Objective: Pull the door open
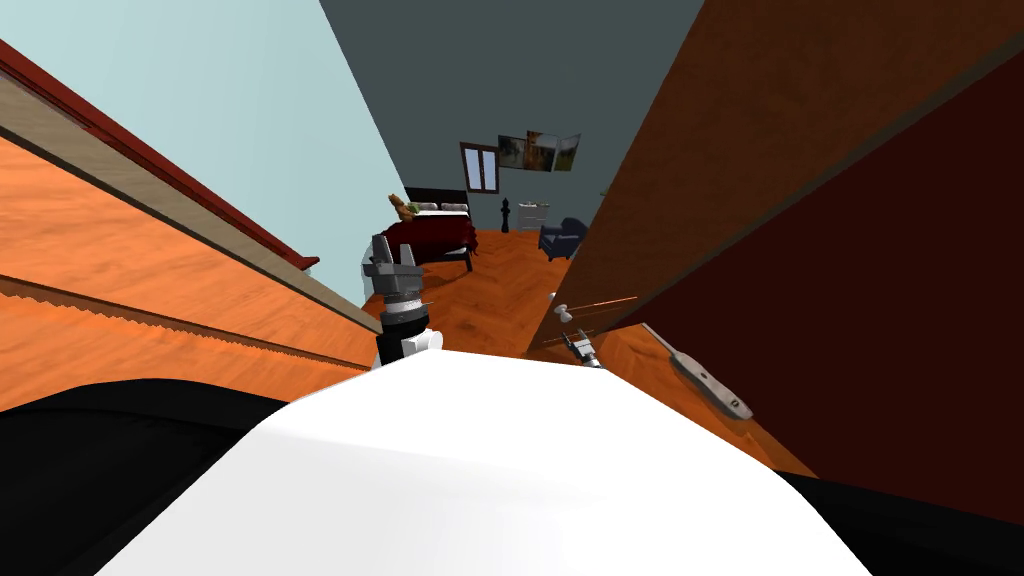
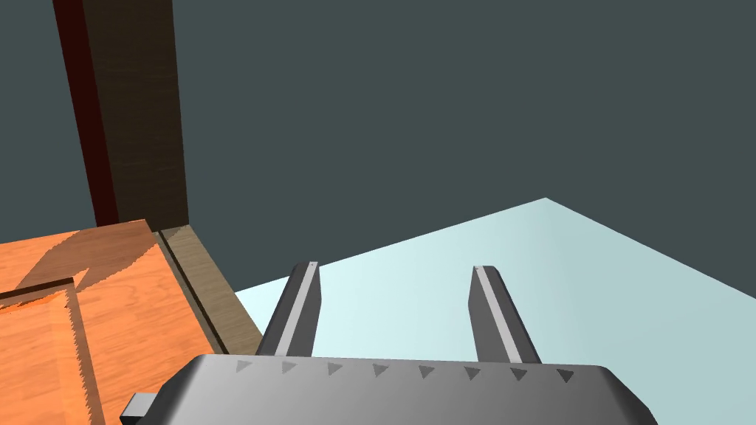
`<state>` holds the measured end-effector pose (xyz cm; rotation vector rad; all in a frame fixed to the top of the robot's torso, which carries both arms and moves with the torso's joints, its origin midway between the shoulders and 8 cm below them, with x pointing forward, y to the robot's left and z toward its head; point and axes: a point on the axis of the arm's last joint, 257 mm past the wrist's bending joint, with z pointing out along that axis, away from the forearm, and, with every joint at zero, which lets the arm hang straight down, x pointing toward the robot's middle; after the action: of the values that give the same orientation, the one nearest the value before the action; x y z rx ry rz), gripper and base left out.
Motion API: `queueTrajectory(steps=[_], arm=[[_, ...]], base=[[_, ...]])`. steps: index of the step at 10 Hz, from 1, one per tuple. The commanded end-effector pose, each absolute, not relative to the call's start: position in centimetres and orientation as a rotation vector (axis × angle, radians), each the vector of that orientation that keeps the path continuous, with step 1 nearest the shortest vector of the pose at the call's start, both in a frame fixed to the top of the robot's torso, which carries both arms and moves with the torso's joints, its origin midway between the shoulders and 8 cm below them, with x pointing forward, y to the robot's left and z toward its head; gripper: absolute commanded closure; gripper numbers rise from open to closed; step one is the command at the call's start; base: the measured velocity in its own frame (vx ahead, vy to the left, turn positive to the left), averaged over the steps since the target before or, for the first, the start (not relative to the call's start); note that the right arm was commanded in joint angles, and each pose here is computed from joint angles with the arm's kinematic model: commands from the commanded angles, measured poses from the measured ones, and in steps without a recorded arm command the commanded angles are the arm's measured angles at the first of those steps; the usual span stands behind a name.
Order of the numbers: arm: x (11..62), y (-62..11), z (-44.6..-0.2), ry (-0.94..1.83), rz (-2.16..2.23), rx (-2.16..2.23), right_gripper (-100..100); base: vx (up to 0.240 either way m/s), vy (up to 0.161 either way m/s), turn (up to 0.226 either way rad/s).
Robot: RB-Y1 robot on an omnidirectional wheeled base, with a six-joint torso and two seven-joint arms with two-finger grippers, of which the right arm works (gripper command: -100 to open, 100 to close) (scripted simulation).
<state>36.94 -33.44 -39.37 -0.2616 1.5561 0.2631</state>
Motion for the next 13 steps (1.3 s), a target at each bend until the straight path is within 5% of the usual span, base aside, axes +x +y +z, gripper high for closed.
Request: queueTrajectory(steps=[1, 13], arm=[[36.9, -33.6, -39.4, 1.556, 0.248, -0.251, -100], [35.6, -33.4, -40.3, 1.577, 0.221, -0.182, -100]], base=[[0.103, 0.047, 0.109], [0.054, -0.01, 0.042]])
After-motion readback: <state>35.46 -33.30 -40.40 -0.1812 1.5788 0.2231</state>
